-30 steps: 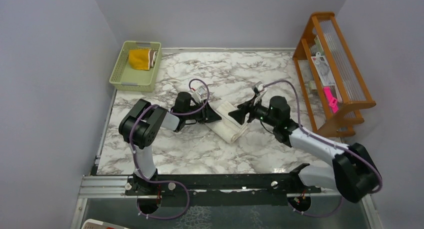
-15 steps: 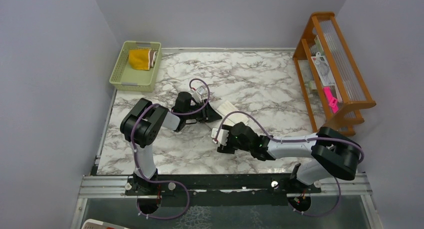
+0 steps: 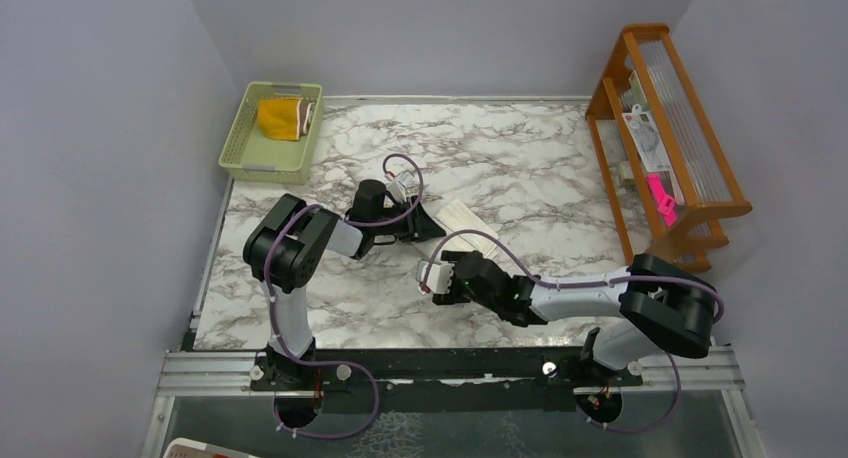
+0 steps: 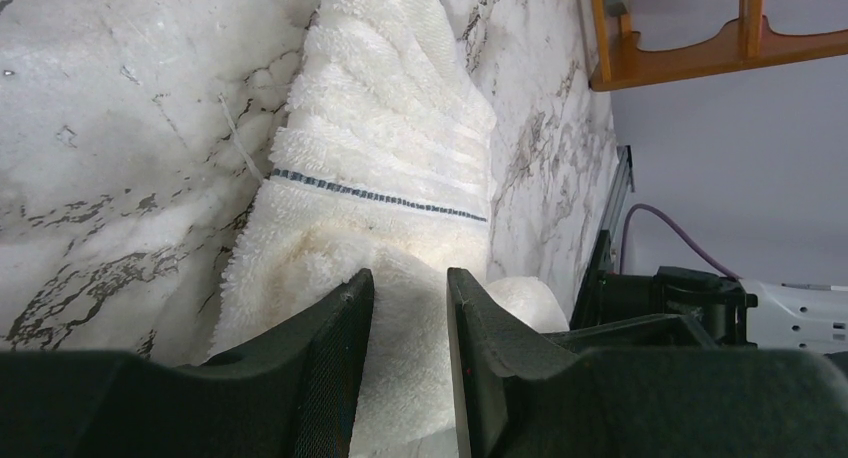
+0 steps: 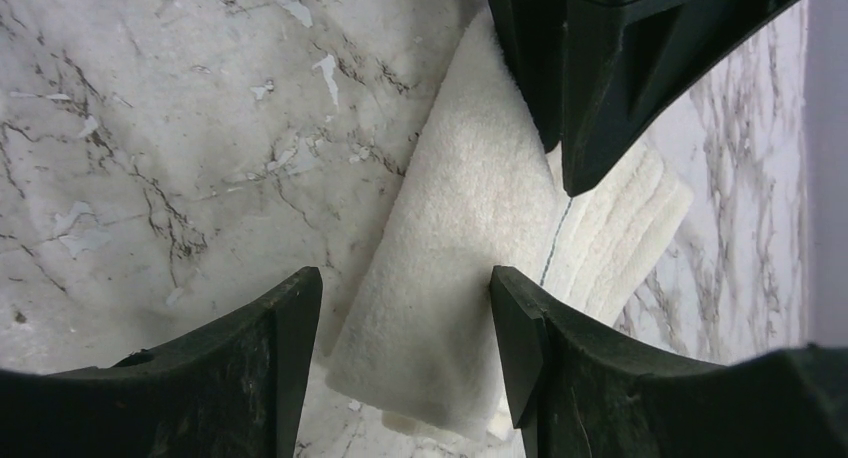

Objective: Roll the towels
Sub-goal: Roll the towel at the center of the board.

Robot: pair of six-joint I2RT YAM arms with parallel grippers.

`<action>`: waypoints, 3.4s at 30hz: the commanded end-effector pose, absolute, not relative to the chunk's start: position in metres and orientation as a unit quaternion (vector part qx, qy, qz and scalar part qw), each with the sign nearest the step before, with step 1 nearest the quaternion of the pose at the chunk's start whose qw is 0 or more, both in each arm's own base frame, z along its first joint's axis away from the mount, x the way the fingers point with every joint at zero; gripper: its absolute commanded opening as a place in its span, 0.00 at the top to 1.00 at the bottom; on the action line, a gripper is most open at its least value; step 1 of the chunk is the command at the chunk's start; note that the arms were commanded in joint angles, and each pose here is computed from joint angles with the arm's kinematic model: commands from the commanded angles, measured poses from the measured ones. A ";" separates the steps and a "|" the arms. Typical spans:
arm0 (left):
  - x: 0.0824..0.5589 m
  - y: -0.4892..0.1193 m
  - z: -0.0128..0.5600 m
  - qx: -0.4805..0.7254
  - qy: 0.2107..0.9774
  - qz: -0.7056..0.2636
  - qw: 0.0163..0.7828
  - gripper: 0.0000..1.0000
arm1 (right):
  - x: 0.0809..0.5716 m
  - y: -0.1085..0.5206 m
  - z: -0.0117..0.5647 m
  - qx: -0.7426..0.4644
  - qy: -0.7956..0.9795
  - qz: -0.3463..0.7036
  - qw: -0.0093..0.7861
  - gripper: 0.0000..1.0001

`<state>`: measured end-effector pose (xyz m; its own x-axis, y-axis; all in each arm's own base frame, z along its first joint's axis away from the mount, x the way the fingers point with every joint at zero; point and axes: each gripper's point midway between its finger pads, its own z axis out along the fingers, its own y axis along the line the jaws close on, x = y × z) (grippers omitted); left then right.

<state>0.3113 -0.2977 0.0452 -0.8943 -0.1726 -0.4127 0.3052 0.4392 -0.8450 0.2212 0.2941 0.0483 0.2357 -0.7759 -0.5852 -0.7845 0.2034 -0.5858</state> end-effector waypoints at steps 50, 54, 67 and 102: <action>0.302 -0.262 0.114 0.004 0.823 -0.492 0.285 0.49 | 0.217 0.298 0.064 -0.281 0.799 0.487 0.215 0.99; 0.300 -0.261 0.127 0.006 0.816 -0.496 0.296 0.49 | 0.207 0.299 0.051 -0.245 0.803 0.516 0.169 0.99; 0.263 -0.269 0.106 0.013 0.830 -0.497 0.255 0.50 | 0.210 0.281 0.031 -0.075 0.829 0.545 0.105 0.99; 0.270 -0.275 0.002 0.012 0.869 -0.444 0.218 0.55 | 0.238 0.254 0.115 -0.313 0.763 0.272 0.495 0.35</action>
